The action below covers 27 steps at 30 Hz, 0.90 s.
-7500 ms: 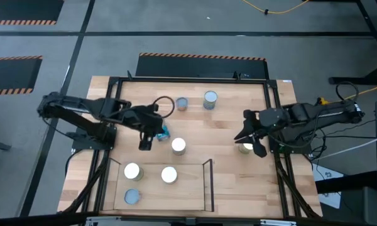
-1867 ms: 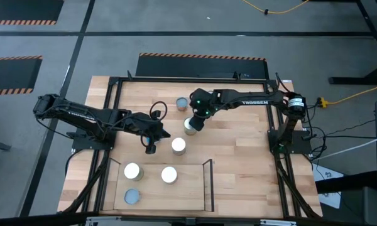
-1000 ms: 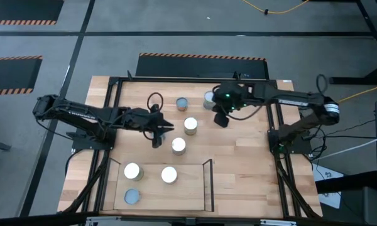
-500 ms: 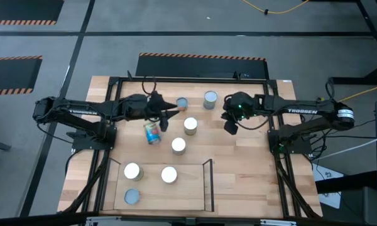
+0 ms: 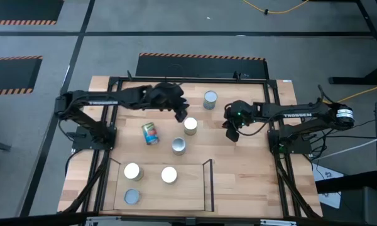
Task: Pick and place cans onto a shelf
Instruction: Move the canned orange on the shelf
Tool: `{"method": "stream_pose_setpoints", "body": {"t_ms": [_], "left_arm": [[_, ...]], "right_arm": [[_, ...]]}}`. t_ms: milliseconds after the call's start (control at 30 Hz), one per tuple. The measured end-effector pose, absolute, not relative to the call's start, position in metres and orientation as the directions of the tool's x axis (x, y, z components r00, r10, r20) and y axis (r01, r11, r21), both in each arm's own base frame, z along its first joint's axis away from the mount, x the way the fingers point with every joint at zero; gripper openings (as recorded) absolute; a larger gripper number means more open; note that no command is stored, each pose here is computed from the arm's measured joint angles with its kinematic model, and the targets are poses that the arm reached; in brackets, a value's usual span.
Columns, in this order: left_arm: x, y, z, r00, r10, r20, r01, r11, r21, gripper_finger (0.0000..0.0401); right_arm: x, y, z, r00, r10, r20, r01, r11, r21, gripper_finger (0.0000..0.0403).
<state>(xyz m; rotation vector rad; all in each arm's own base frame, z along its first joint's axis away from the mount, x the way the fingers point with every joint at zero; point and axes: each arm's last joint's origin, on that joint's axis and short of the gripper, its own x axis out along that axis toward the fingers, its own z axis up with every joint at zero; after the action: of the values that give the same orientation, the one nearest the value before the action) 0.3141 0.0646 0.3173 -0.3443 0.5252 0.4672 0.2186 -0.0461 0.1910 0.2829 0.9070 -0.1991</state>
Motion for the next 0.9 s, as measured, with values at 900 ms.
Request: {"method": "stream_pose_setpoints", "body": {"t_ms": [900], "left_arm": [[0.355, 0.081, 0.232, 0.495, 0.143, -0.857, -0.605, 0.764, -0.222, 0.0135]], "right_arm": [[0.207, -0.044, 0.158, 0.637, -0.058, -0.769, 0.279, 0.947, 0.159, 0.0059]]}}
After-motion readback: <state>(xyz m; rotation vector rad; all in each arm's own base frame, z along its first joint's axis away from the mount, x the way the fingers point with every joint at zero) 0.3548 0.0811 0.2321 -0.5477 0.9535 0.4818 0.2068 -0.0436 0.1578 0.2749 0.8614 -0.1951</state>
